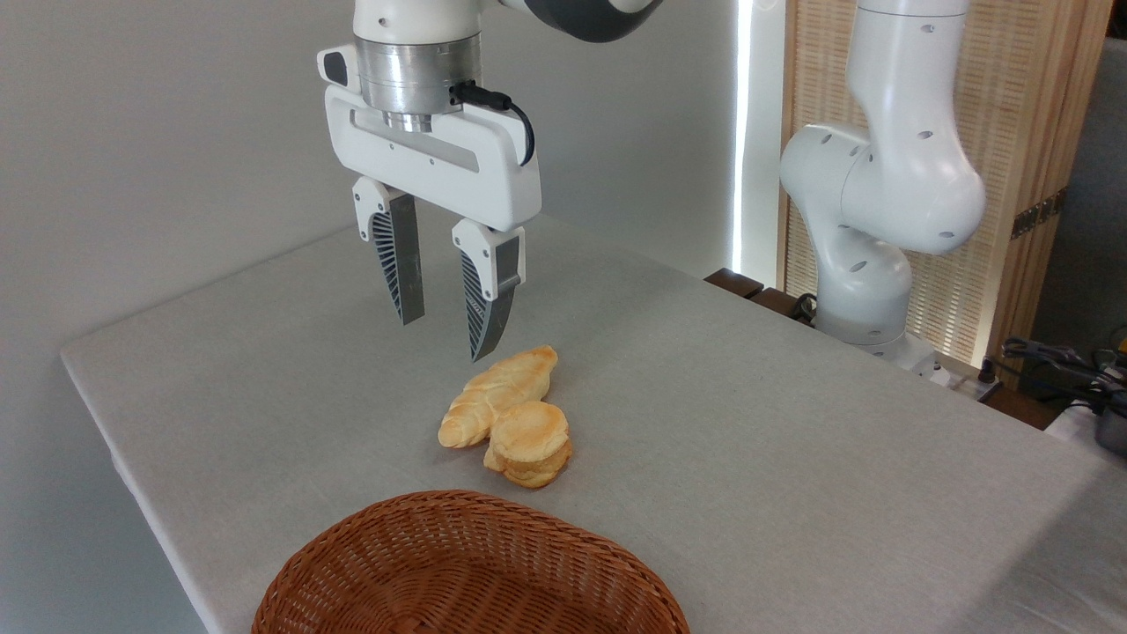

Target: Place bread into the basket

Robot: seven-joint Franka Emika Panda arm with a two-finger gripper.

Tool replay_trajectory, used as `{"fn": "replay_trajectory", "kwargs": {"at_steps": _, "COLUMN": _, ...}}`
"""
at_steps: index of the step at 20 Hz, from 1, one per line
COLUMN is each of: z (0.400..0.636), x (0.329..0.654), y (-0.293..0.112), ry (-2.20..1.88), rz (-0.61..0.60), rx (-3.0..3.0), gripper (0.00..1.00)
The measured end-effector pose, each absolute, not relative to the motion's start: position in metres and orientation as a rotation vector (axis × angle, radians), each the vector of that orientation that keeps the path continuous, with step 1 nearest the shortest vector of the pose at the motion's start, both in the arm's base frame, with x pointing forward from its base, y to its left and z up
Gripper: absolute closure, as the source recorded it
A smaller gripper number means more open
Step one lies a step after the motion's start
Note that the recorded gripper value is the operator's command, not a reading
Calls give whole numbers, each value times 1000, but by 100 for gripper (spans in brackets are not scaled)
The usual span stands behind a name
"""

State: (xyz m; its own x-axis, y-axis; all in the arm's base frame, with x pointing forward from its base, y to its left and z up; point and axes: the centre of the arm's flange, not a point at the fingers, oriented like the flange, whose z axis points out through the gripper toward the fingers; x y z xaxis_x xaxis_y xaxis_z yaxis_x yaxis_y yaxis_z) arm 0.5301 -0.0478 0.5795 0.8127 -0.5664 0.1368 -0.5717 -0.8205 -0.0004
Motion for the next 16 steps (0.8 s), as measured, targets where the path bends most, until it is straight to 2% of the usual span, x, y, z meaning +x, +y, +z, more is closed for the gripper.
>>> {"fn": "replay_trajectory", "kwargs": {"at_steps": 16, "z": 578, "x": 531, "y": -50, "ry": -979, "rz": 199, "rx": 2938, "gripper": 0}}
